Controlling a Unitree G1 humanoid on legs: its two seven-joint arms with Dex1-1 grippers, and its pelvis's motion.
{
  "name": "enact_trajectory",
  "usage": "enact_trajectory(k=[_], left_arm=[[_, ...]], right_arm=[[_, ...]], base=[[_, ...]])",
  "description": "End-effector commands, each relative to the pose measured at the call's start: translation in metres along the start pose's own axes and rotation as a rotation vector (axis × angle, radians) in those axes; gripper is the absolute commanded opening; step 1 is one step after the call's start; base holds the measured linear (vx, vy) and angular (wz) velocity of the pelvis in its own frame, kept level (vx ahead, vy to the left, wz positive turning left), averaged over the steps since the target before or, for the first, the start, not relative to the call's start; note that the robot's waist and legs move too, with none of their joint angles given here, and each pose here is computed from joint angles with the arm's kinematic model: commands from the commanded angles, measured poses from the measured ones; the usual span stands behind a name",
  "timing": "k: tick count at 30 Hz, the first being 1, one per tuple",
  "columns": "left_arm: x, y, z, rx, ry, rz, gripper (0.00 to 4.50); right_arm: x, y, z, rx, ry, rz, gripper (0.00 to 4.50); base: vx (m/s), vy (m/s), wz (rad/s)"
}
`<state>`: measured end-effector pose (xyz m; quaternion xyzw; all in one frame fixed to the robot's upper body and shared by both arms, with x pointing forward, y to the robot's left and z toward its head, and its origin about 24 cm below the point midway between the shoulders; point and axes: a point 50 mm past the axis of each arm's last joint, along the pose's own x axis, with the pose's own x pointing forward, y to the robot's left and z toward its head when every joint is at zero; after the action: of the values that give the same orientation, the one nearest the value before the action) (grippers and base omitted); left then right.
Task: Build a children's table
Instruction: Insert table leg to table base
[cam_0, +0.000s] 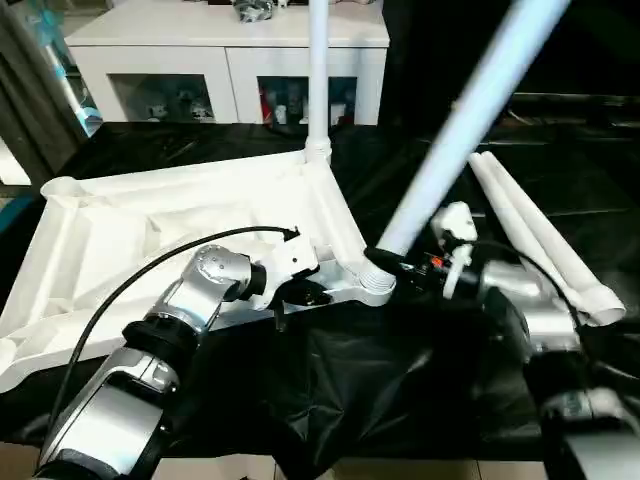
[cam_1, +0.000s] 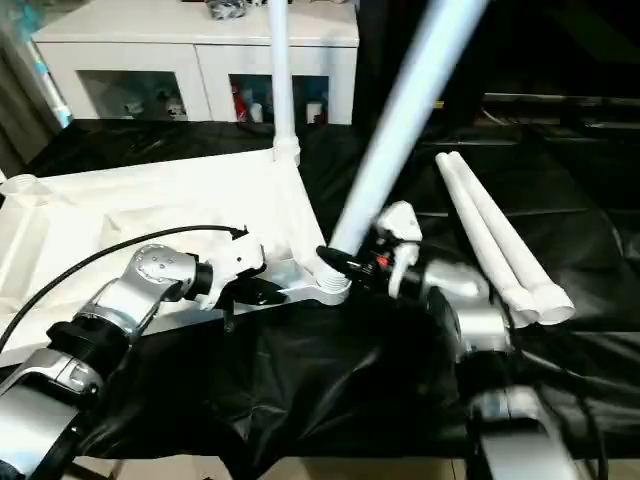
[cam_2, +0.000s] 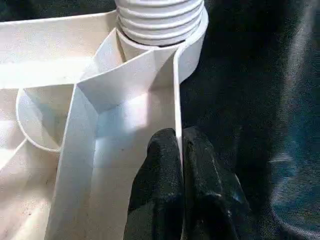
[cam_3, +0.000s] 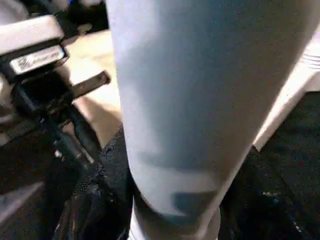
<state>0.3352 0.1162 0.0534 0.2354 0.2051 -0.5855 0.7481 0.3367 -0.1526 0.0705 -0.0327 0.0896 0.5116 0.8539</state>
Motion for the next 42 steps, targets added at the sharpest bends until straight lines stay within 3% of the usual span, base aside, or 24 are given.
enact_trajectory(k=[1, 12, 19, 26, 33, 36, 39, 42], left_arm=[[-0.005, -0.003, -0.009, 0.025, 0.072, -0.033, 0.0], [-0.009, -0.014, -0.007, 0.089, 0.064, -0.141, 0.0], [-0.014, -0.013, -0.006, 0.103, 0.068, -0.145, 0.0], [-0.014, -0.014, -0.006, 0.1, 0.068, -0.141, 0.0], [-0.013, -0.008, -0.001, 0.035, 0.044, -0.075, 0.0], [-0.011, 0.001, 0.01, -0.024, 0.013, 0.005, 0.0], [-0.01, 0.006, 0.016, -0.04, 0.02, 0.058, 0.0], [0.003, 0.019, 0.026, -0.207, 0.028, 0.286, 0.0]], right_arm=[[-0.001, 0.01, -0.035, 0.073, 0.189, 0.084, 1.88], [-0.002, 0.007, -0.031, 0.039, 0.271, 0.223, 1.88], [-0.003, 0.01, -0.031, 0.023, 0.244, 0.251, 1.88], [-0.004, 0.017, -0.043, 0.032, 0.223, 0.246, 1.88], [-0.001, 0.009, -0.057, 0.066, 0.233, -0.034, 1.88], [0.006, 0.002, -0.063, 0.095, 0.256, -0.237, 1.88], [0.011, -0.001, -0.064, 0.11, 0.269, -0.316, 1.88], [0.028, -0.006, -0.061, 0.165, 0.276, -0.523, 1.88]], base=[[0.0, 0.0, 0.0], [0.0, 0.0, 0.0], [0.0, 0.0, 0.0], [0.0, 0.0, 0.0], [0.0, 0.0, 0.0], [0.0, 0.0, 0.0], [0.0, 0.0, 0.0], [0.0, 0.0, 0.0]])
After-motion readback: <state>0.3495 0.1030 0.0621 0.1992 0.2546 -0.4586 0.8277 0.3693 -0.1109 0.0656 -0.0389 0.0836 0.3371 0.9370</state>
